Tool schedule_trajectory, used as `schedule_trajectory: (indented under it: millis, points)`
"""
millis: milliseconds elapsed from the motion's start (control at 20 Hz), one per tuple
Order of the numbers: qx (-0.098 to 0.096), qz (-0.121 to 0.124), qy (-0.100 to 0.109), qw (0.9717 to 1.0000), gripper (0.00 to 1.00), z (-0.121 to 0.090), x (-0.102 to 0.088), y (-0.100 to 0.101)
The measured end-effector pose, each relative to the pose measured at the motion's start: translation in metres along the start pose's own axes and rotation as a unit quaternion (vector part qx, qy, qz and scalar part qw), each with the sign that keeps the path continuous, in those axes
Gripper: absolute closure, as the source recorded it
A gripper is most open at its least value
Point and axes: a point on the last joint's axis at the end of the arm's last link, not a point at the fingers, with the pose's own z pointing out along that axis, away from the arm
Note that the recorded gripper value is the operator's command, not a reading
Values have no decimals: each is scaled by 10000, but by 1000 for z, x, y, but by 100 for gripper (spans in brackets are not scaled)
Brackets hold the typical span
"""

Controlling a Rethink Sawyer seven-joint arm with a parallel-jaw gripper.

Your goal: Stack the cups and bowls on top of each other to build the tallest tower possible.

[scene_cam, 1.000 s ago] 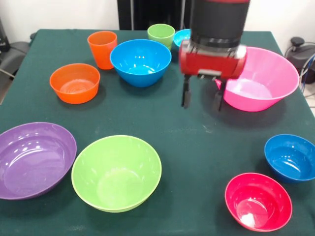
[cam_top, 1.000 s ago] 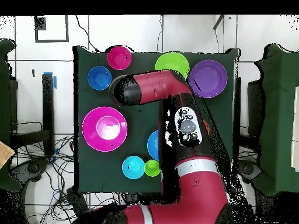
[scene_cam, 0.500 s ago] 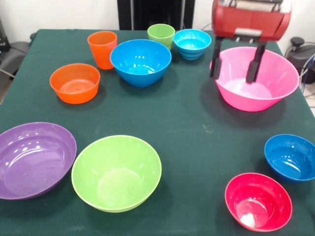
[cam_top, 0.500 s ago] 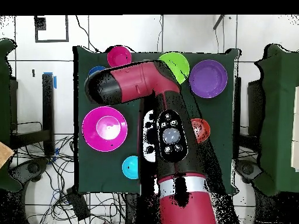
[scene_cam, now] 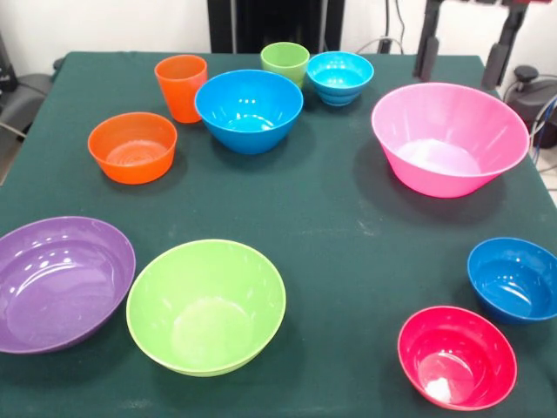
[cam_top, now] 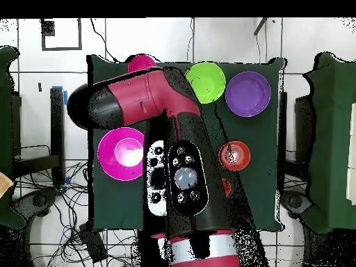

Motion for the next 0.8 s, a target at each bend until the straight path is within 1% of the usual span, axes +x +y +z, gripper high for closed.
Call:
schedule_trajectory:
  millis: [150, 400, 600, 700, 800]
  points:
    - [-21, 4, -34, 10000, 0, -13, 1, 2]
    - [-7, -22, -36, 10000, 0, -26, 8, 2]
    - [-1, -39, -1, 10000, 0, -27, 13, 2]
    - [-3, -34, 18, 10000, 0, -25, 14, 1]
    - [-15, -9, 68, 10000, 0, -18, 16, 0]
